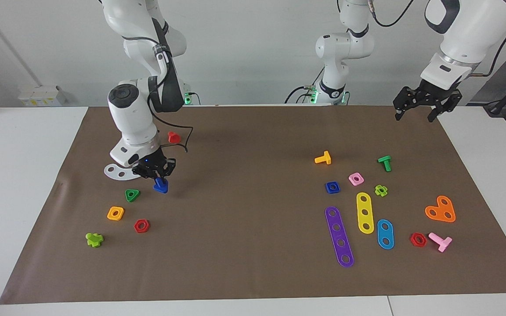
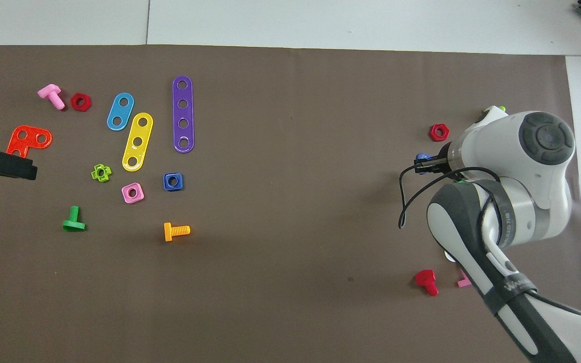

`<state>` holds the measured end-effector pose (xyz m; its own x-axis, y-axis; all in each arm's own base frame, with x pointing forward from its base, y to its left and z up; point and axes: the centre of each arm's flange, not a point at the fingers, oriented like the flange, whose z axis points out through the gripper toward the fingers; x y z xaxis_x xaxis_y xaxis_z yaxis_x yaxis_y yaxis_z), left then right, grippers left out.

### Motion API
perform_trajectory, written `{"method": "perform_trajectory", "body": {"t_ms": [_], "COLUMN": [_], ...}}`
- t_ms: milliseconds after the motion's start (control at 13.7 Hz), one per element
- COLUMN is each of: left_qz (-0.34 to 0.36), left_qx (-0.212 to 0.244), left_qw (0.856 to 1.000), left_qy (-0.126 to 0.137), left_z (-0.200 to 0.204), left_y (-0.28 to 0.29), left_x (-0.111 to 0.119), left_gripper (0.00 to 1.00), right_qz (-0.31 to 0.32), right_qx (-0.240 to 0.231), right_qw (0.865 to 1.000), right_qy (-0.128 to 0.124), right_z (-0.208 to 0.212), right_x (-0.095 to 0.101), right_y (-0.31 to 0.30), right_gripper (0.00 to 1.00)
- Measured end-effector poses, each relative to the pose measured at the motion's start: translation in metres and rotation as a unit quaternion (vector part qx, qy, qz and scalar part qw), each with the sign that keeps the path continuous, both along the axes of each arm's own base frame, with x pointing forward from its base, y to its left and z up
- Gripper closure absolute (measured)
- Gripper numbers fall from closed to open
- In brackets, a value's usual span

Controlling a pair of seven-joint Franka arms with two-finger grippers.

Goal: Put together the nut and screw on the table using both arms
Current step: 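Lift the blue bolt and carry it to the table centre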

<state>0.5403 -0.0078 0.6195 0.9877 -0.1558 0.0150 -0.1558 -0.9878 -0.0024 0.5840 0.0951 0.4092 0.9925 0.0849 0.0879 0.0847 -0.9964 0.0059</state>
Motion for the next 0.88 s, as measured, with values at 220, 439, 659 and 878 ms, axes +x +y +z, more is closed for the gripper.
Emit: {"method": "perform_trajectory", "body": {"t_ms": [220,439,659,878], "left_qz": [0.0,0.0,0.0,0.0], "left_qx": [0.0,0.0,0.0,0.0], "left_qw": [1.0,1.0,1.0,1.0], "left_qy": [0.0,0.0,0.0,0.0], "left_z": [0.0,0.0,0.0,0.0], "left_y": [0.0,0.0,0.0,0.0], "left_x": [0.0,0.0,0.0,0.0], "left_gripper": [0.0,0.0,0.0,0.0], "right_qz": [-0.012,-0.009,-0.016,-0.038], "right_qx": [0.006,0.014,0.025,0.035], "right_qw": [1.0,1.0,0.999,0.998], "right_qy": [-0.003,-0.008,-0.015,-0.018], "right_z": [0.033,0.039,0.044,0.023], "right_x": [-0.001,-0.017,-0.029,-0.029], "right_y": [0.048,0.113,0.181,0.249], "right_gripper": [0.82,0.82,0.82,0.82]}}
